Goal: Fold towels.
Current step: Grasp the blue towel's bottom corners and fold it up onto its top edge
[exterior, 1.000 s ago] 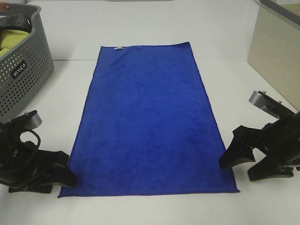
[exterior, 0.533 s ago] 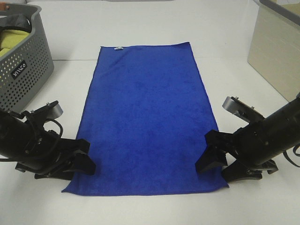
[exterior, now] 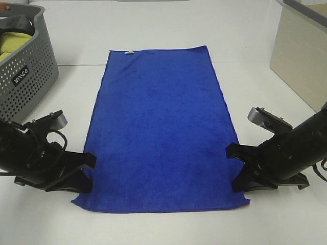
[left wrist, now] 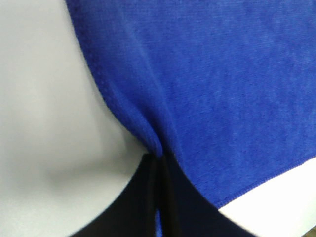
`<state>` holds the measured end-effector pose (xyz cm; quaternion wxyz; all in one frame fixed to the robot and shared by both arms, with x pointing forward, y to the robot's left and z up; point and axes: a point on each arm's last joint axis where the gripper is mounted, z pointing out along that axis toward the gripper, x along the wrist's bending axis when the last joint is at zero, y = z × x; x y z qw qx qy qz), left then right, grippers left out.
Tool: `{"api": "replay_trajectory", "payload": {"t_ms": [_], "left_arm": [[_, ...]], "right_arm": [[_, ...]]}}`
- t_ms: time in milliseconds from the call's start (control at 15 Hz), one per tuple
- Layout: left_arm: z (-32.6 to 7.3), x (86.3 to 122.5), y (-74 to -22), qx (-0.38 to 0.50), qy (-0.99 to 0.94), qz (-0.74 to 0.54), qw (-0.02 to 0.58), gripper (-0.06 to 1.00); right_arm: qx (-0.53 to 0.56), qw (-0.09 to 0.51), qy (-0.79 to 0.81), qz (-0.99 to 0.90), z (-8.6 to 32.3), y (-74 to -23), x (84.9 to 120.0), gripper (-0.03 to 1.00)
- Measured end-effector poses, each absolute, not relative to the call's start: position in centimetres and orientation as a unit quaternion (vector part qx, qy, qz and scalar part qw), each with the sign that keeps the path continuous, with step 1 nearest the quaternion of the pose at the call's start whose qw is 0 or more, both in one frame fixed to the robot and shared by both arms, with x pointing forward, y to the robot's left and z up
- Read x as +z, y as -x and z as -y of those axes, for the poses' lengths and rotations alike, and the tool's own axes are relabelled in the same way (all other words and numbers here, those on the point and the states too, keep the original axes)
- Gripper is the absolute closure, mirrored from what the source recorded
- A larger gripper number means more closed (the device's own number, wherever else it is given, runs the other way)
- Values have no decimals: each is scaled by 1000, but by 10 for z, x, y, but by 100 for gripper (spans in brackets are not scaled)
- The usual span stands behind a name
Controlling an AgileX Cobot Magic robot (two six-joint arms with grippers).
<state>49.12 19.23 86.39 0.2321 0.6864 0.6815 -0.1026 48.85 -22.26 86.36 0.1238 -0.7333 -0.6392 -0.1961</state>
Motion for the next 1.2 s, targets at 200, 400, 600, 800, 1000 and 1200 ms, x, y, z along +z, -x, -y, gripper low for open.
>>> {"api": "replay_trajectory", "payload": {"t_ms": [200, 400, 600, 800, 1000, 1200], "left_arm": [[-195, 883, -480, -97, -687, -675, 252, 94], [-201, 886, -448, -118, -680, -682, 241, 94], [-208, 893, -418, -127, -678, -681, 244, 94], [-210, 902, -396, -152, -670, -680, 257, 94], [-209, 911, -398, -145, -664, -681, 274, 94], [-209, 934, -434, -101, -650, -684, 316, 94]], "right_arm": [[-213, 148, 711, 653, 218, -483, 881, 97], [-213, 161, 707, 654, 219, -465, 897, 97], [-199, 166, 716, 648, 225, -429, 901, 97], [-190, 173, 717, 648, 230, -400, 900, 97], [-224, 150, 710, 650, 228, -411, 916, 97], [-260, 104, 694, 663, 222, -465, 943, 97]]}}
